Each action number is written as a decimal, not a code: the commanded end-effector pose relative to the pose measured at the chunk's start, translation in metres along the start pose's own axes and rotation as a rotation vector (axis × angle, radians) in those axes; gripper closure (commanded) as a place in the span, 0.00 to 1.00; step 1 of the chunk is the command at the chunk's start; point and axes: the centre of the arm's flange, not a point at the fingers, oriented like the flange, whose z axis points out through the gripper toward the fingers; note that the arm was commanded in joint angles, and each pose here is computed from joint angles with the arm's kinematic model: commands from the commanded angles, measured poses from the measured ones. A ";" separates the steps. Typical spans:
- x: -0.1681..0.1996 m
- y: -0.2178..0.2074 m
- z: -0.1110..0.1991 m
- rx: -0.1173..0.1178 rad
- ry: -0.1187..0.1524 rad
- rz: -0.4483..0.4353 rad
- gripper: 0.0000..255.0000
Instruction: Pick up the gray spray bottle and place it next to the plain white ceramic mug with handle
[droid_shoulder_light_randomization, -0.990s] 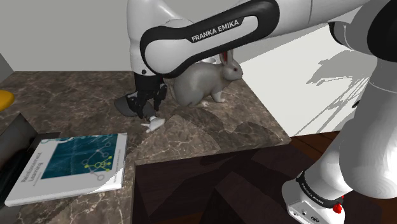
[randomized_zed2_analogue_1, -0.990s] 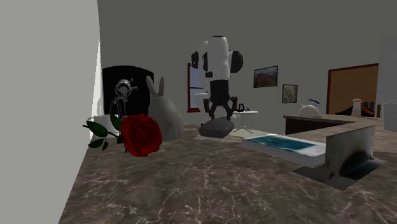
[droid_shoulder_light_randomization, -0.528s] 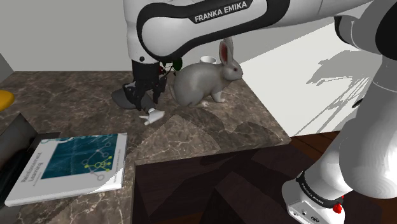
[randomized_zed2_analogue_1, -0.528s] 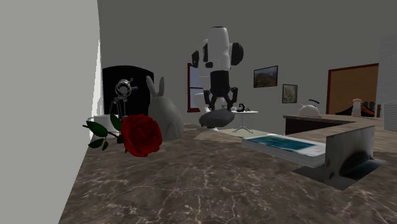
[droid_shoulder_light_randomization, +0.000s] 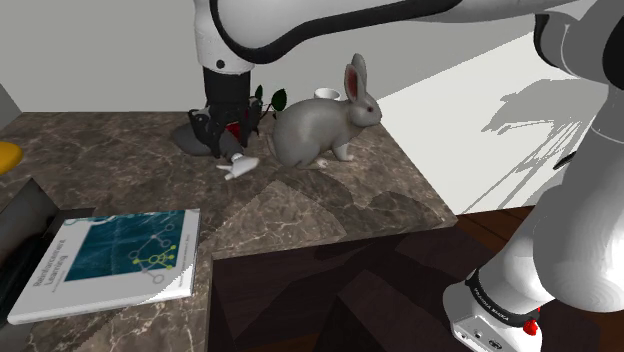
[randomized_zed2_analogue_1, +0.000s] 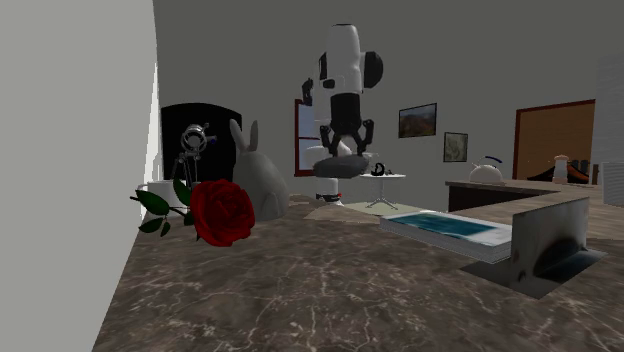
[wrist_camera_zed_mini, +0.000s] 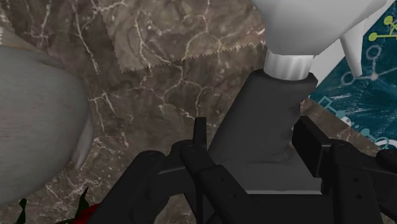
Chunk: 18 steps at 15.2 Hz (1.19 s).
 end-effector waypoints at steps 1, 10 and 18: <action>0.001 -0.001 -0.011 0.000 0.000 0.000 1.00; -0.002 0.091 -0.026 0.000 0.000 0.000 1.00; -0.006 0.196 -0.033 0.000 0.000 0.000 1.00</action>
